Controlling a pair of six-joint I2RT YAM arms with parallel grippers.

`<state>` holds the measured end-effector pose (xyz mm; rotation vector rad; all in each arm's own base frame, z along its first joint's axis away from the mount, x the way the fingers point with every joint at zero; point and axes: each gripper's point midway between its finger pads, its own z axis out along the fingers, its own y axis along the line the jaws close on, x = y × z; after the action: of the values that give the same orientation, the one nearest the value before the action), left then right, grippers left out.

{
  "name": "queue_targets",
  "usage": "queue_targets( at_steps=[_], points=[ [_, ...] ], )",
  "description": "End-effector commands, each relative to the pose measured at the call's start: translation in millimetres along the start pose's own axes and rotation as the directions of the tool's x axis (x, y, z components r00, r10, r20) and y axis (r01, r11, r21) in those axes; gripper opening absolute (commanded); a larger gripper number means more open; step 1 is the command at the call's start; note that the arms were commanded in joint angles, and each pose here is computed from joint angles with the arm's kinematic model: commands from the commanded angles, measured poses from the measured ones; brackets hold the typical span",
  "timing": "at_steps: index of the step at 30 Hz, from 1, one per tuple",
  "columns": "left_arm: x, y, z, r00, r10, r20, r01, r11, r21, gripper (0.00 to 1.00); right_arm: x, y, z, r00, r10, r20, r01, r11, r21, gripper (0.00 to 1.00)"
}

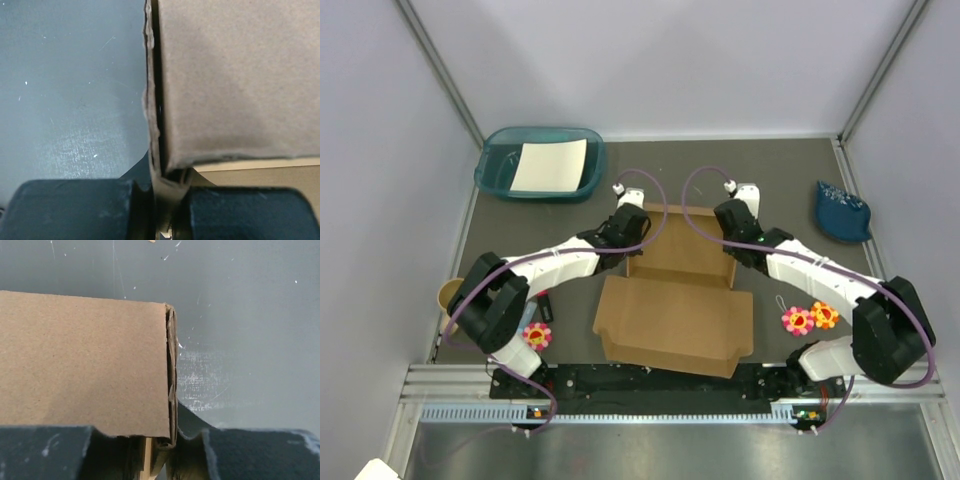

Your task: Fold the paper box

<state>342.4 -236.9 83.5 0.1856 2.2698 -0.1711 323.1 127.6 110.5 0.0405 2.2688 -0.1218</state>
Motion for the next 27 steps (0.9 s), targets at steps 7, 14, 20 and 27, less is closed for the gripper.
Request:
queue_targets(
  at_steps=[7, 14, 20, 27],
  points=[
    [-12.8, -16.5, -23.0, 1.0, -0.005, 0.015, 0.004, 0.998, 0.067, 0.0, -10.4, 11.4, -31.5, 0.999, 0.032, -0.009, -0.033, 0.991, -0.129, 0.46],
    [-19.9, -15.1, -16.3, 0.983, -0.089, 0.158, 0.076, 0.993, 0.085, 0.0, -10.5, 18.6, -47.0, 0.996, 0.077, 0.05, -0.062, 0.967, -0.248, 0.55],
    [-25.1, -7.5, -15.8, 0.923, -0.205, 0.327, 0.17, 0.977, 0.132, 0.0, -23.1, 29.5, -72.4, 0.977, 0.146, 0.154, -0.072, 0.912, -0.403, 0.74],
    [-27.7, 8.0, -2.9, 0.899, -0.209, 0.385, 0.213, 0.976, 0.033, 0.0, -37.7, 44.4, -115.1, 0.95, 0.192, 0.245, -0.01, 0.806, -0.592, 0.88]
  ],
)
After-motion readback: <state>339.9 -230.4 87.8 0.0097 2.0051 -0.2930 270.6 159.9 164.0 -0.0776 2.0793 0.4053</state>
